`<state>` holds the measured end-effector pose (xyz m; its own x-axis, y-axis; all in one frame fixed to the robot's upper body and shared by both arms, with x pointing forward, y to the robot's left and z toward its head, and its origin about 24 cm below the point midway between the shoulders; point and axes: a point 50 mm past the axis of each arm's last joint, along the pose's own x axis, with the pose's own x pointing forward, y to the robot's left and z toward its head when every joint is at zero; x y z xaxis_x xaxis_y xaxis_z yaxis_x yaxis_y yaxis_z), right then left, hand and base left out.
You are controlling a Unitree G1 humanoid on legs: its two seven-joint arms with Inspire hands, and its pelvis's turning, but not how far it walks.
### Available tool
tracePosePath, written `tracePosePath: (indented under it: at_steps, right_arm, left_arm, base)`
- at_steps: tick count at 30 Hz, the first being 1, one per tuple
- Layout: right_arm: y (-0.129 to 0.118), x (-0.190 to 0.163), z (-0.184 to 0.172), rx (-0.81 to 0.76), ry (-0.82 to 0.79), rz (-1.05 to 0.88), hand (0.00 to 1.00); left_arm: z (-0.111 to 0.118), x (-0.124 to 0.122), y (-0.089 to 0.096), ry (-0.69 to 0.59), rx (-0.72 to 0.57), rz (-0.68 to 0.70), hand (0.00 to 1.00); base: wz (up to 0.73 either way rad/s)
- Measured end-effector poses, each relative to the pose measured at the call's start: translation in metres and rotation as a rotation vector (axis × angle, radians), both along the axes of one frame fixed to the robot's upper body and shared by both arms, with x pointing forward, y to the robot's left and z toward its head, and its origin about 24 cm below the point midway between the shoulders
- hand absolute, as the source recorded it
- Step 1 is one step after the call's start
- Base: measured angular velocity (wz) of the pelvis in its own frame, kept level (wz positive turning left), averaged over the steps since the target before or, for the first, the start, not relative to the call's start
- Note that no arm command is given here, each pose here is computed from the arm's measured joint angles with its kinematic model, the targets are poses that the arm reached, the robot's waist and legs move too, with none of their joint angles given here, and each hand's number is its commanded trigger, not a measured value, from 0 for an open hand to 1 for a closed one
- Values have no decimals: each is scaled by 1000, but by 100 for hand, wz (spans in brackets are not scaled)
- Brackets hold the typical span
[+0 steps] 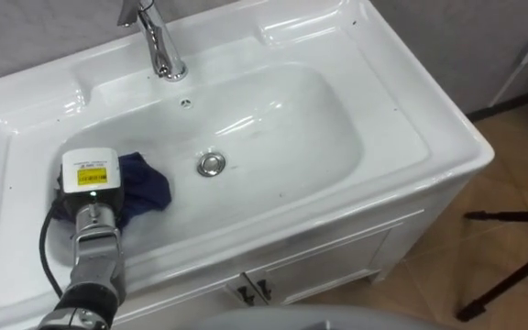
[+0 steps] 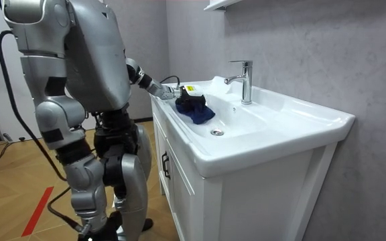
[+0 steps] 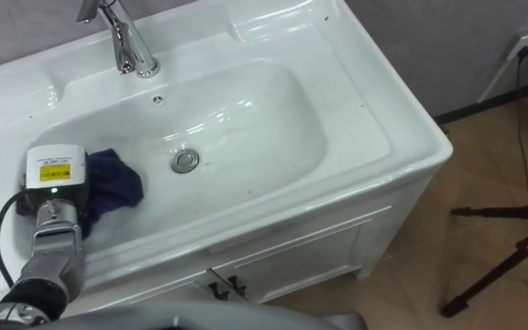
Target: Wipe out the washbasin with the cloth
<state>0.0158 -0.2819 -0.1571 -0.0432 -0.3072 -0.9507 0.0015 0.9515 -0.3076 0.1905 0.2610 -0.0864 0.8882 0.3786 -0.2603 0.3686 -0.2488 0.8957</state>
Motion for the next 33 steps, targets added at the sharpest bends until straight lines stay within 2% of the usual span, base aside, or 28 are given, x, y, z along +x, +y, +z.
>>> tracePosePath:
  at_steps: [10, 21, 26, 33]
  right_arm:
    - [3, -23, -2, 10, 73, -37, 0]
    - [25, -39, -8, 77, 130, -20, 0]
    - [42, -51, -11, 123, 190, 7, 0]
    - [46, -59, -11, 143, 231, 8, 0]
  left_arm:
    - [1, 3, 1, 10, 1, 13, 100]
    - [-11, -6, -14, 34, -120, 104, 100]
    - [-14, -2, -25, -4, -241, 173, 100]
    - [-15, 7, -32, -69, -463, 352, 100]
  base:
    - [2]
    - [-5]
    - [-12]
    - [-16]
